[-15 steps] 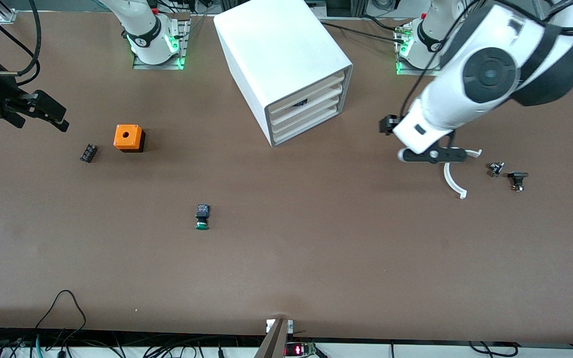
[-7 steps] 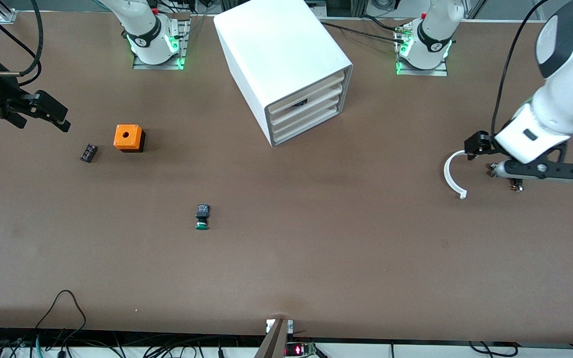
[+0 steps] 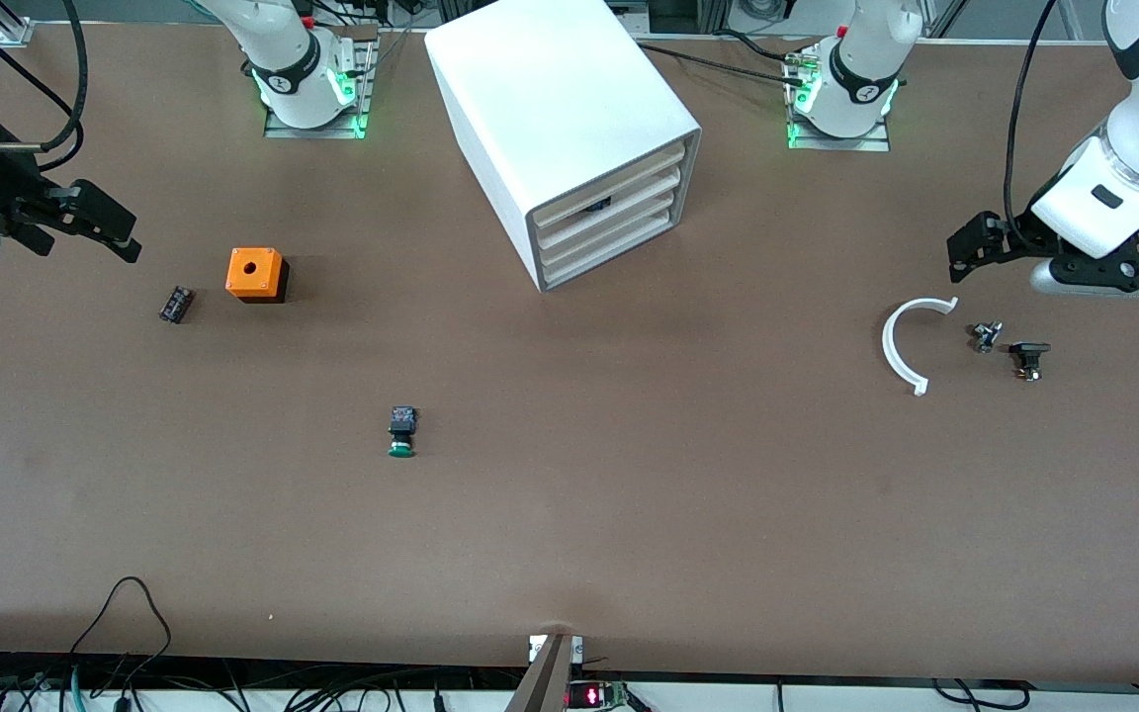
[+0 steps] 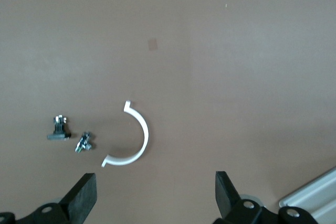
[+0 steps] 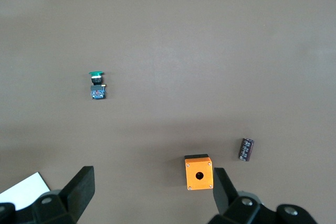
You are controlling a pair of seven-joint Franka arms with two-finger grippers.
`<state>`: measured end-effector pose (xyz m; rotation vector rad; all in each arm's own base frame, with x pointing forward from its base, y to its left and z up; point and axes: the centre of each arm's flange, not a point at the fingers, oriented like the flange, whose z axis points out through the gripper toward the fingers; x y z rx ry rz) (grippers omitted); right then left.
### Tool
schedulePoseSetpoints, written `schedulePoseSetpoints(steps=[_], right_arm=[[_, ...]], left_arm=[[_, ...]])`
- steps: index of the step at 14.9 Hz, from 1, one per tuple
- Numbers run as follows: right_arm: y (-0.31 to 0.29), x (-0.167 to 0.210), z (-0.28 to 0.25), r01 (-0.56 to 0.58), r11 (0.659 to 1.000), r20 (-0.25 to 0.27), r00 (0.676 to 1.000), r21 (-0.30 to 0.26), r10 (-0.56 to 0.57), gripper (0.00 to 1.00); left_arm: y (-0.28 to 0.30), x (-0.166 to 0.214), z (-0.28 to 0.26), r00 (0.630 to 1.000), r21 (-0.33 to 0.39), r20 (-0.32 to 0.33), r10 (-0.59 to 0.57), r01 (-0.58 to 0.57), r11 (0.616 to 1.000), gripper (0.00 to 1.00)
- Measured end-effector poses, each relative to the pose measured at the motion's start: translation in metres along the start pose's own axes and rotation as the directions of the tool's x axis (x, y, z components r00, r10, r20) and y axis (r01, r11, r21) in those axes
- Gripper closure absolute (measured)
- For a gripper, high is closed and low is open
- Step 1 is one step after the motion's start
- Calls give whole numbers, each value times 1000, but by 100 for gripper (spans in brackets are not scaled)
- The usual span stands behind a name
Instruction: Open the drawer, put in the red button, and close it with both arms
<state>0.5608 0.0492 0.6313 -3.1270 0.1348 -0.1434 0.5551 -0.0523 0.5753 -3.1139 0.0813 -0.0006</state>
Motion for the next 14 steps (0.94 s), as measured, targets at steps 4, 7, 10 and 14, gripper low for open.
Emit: schedulePoseSetpoints(steps=[4, 7, 10, 14], right_arm=[[0, -1, 1, 2, 1000, 10, 1000, -2, -2, 0], [-1, -3, 4, 7, 1000, 30, 1000, -5, -6, 0], [-2, -3, 9, 8, 1000, 51, 999, -8, -8, 0], [-2, -2, 10, 9, 1000, 54, 999, -9, -8, 0]], left_arm=[[-1, -2, 1, 1000, 0, 19, -1, 1, 1000, 0], [-1, -2, 1, 1000, -1, 19, -1, 1, 1000, 0], [-1, -2, 1, 1000, -2, 19, -1, 1, 1000, 0], [2, -2, 1, 1000, -2, 19, 4, -3, 1000, 0]])
